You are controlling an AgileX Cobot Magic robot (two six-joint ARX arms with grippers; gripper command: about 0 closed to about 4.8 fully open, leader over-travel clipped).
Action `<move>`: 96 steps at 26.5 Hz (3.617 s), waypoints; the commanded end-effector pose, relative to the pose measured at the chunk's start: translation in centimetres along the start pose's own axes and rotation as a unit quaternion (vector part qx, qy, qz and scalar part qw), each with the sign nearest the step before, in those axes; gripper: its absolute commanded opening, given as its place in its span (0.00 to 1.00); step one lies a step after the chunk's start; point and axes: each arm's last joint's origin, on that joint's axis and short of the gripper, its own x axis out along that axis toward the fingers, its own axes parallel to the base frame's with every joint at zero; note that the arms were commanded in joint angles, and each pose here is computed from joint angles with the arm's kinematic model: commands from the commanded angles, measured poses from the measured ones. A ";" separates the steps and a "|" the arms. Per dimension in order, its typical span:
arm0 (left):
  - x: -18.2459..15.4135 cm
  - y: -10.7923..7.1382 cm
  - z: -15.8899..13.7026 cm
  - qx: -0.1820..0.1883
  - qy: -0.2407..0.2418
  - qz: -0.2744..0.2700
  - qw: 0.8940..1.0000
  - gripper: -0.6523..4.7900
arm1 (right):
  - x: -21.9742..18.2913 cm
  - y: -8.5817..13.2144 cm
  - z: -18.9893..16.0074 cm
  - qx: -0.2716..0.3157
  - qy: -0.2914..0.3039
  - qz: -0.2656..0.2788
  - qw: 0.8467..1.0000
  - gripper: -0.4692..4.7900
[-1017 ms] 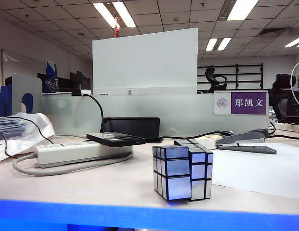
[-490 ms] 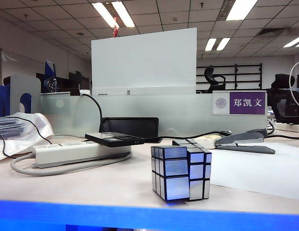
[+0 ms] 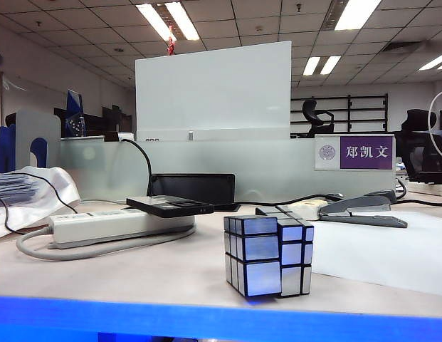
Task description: Press the button on the power strip.
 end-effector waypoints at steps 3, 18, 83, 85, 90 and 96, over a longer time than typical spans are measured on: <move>4.3 1.5 1.6 -0.012 0.119 -0.071 0.990 0.11 | 2.5 1.6 -0.7 -0.037 0.046 0.035 0.998 0.09; 13.9 0.0 6.7 0.052 0.370 -0.070 0.925 0.11 | 4.0 3.1 -1.7 -0.053 0.092 0.048 0.993 0.09; 24.5 1.9 2.4 0.074 0.546 -0.028 0.834 0.11 | 4.1 3.2 -1.4 -0.071 0.076 0.079 0.991 0.09; 24.4 1.9 2.4 0.079 0.548 -0.021 0.833 0.11 | 4.1 3.2 -1.4 -0.071 0.076 0.079 0.991 0.09; 24.4 2.0 2.4 0.082 0.551 -0.014 0.830 0.11 | 4.1 3.2 -1.4 -0.073 0.075 0.079 0.991 0.09; 24.5 2.0 2.4 0.084 0.548 -0.014 0.832 0.11 | 4.1 3.2 -1.3 -0.075 0.074 0.079 0.991 0.09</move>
